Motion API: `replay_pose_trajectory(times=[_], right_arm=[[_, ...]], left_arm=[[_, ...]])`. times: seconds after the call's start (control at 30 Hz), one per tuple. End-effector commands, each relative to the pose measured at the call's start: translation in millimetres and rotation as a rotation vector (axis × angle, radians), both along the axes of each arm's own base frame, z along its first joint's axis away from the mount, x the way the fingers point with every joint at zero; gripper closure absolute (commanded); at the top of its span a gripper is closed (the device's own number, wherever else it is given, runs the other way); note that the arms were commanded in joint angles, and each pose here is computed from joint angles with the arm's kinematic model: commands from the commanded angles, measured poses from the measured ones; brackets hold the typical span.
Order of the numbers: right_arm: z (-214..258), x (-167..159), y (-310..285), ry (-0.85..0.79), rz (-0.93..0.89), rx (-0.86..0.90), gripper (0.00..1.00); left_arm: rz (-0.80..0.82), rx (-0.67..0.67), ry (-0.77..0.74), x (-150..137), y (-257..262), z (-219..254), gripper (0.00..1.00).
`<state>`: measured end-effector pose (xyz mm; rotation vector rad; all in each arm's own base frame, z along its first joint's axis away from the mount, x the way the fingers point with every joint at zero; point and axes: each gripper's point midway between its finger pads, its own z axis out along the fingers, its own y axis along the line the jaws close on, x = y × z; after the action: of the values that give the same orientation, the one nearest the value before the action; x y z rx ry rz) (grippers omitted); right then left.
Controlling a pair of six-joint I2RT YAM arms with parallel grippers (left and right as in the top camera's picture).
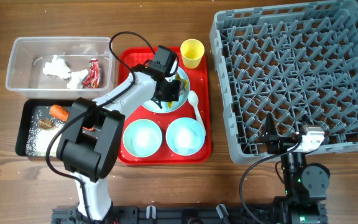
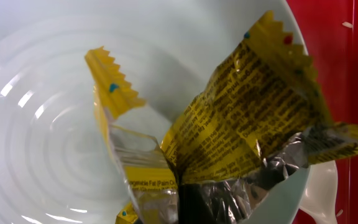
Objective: Sort waste into correct bins and load items into the dishwasher rack
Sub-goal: 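Carry the yellow wrappers left and release them into the clear bin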
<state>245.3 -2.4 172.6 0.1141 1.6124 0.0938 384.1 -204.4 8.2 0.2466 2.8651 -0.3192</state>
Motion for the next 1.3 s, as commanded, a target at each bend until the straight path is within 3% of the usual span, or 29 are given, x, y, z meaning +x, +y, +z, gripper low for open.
replay_pose_trajectory(times=[0.0,0.3,0.53,0.97,1.27], right_arm=[[-1,0,3,0.003,0.013,0.007,0.00],[-1,0,3,0.003,0.013,0.007,0.00],[-1,0,3,0.003,0.013,0.007,0.00],[-1,0,3,0.003,0.013,0.007,0.00],[-1,0,3,0.003,0.013,0.007,0.00]], left_arm=[[0.004,0.006,-0.071,8,1,26,0.96],[0.131,0.074,-0.360,32,45,132,0.96],[0.363,0.140,-0.502,47,137,190,0.96],[0.727,0.246,-0.428,54,302,161,0.96],[0.823,0.278,-0.349,64,354,101,0.94]])
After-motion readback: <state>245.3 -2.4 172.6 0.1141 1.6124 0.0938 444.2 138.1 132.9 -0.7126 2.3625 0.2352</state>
